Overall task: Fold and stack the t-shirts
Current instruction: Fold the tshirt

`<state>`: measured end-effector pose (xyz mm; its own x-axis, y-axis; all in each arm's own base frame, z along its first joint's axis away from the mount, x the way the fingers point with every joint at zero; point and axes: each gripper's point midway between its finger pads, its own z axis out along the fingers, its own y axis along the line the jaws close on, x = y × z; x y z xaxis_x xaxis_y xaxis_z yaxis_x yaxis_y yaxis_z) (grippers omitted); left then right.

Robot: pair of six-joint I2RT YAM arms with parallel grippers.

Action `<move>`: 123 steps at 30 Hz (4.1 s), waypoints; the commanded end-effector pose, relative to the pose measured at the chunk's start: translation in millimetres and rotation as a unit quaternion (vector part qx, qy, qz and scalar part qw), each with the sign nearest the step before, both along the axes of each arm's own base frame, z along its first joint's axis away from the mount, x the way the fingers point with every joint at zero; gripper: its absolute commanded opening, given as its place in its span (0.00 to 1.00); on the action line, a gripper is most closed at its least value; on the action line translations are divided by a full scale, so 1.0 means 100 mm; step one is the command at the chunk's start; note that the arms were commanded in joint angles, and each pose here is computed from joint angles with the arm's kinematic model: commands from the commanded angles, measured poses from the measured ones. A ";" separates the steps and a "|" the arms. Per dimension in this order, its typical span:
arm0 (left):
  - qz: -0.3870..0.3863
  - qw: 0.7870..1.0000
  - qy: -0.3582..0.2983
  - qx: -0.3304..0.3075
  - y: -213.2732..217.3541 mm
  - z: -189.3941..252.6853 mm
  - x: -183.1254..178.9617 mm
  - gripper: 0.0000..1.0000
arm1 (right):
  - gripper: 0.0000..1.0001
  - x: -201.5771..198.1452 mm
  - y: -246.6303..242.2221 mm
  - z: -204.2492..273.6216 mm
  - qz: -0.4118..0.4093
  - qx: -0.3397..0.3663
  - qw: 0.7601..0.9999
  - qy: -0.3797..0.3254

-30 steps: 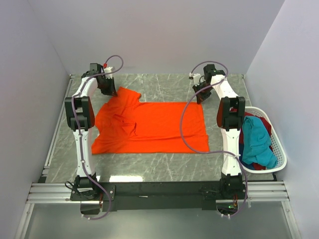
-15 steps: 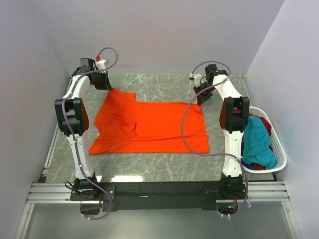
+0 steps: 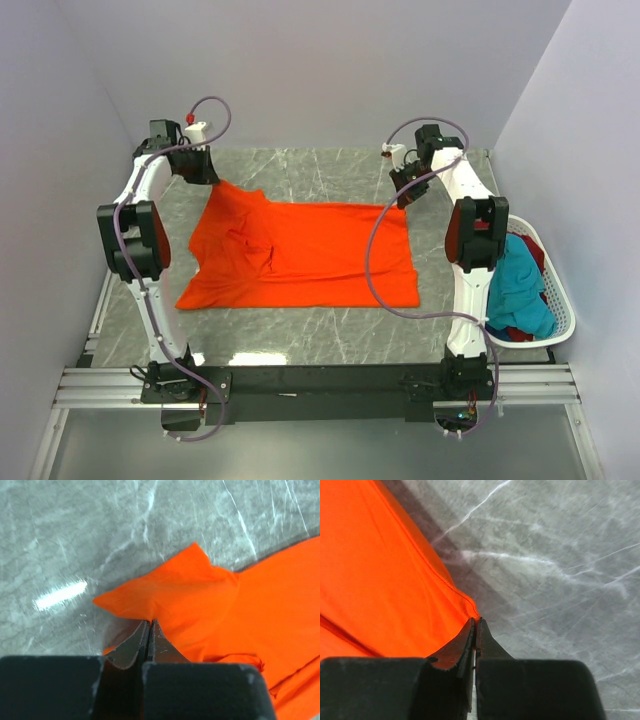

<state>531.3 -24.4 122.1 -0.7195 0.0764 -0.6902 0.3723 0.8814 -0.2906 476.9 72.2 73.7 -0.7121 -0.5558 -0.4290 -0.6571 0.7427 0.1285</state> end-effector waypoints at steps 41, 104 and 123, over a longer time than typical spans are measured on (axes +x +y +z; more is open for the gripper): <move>-0.071 0.995 -0.025 0.064 0.15 -0.08 -1.68 0.01 | 0.00 -1.01 -0.11 0.09 0.061 0.004 0.998 0.032; -0.141 0.986 0.083 0.031 -0.57 -0.68 -0.96 0.58 | 0.36 -1.32 0.25 -0.31 0.082 -0.039 0.985 0.144; -0.192 0.979 0.066 -0.001 -0.96 -0.48 -1.12 0.18 | 0.36 -1.36 0.22 -0.17 0.088 -0.040 0.986 0.134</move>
<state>419.6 -113.3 37.4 -0.7762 0.3629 -0.5156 0.5872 0.7140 -0.3814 341.2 97.3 33.4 -0.6982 -0.7007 -0.1470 -0.7073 0.6432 0.2933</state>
